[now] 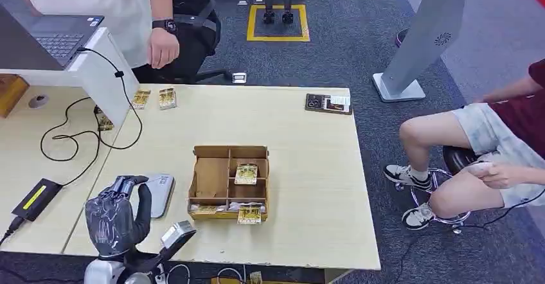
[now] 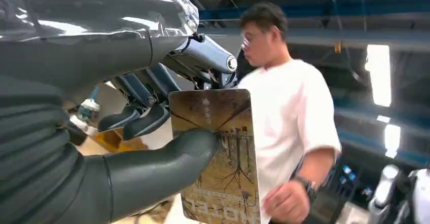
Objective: Pass the card to the sensor for recognition and then transmit it.
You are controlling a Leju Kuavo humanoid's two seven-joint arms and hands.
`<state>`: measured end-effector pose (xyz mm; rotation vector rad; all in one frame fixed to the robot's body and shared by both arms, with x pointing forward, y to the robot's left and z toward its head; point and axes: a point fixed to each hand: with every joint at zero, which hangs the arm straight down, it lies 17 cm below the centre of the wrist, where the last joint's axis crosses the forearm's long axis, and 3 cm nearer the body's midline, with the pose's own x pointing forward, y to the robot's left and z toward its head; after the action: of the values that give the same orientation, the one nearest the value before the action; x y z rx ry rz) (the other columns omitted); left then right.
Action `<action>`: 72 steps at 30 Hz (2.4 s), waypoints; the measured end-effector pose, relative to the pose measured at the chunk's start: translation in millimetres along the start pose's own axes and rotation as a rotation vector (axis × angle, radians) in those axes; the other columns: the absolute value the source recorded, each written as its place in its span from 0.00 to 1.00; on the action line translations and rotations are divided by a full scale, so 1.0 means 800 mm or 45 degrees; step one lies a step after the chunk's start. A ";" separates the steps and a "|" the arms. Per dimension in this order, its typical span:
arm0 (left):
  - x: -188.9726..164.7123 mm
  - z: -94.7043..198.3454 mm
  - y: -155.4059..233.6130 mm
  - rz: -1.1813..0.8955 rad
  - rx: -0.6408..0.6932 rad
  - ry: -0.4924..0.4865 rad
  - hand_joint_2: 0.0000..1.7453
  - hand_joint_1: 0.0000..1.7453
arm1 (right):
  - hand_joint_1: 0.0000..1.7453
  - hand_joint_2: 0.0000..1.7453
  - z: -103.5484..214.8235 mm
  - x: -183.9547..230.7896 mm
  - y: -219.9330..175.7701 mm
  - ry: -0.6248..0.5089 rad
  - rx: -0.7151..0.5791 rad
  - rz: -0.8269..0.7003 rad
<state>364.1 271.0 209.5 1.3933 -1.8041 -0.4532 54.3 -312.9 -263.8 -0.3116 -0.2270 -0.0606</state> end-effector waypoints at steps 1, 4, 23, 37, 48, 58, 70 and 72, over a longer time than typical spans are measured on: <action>-0.006 0.000 -0.007 -0.016 -0.016 0.031 1.00 1.00 | 0.00 1.00 0.000 0.001 0.001 -0.003 0.002 0.004; -0.026 0.002 -0.024 -0.071 -0.061 0.118 1.00 1.00 | 0.00 1.00 -0.001 -0.001 0.002 0.002 0.008 0.013; -0.098 0.071 -0.132 -0.312 -0.415 0.284 1.00 1.00 | 0.00 1.00 -0.004 -0.008 -0.011 0.020 0.018 0.018; -0.112 0.068 -0.135 -0.374 -0.421 0.289 1.00 1.00 | 0.00 1.00 -0.004 -0.010 -0.012 0.023 0.015 0.027; -0.109 0.068 -0.137 -0.359 -0.425 0.275 1.00 1.00 | 0.00 1.00 -0.004 -0.011 -0.013 0.020 0.014 0.055; -0.109 0.067 -0.137 -0.359 -0.423 0.275 1.00 1.00 | 0.00 1.00 -0.004 -0.012 -0.014 0.023 0.012 0.046; -0.107 0.067 -0.137 -0.347 -0.425 0.264 1.00 1.00 | 0.00 1.00 -0.005 -0.013 -0.015 0.023 0.010 0.057; -0.103 0.064 -0.137 -0.321 -0.420 0.245 1.00 1.00 | 0.00 1.00 -0.005 -0.013 -0.016 0.021 0.008 0.063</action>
<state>401.7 302.1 71.6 1.3814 -1.3358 -0.6898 43.8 -325.7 -265.8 -0.3100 -0.2028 -0.0139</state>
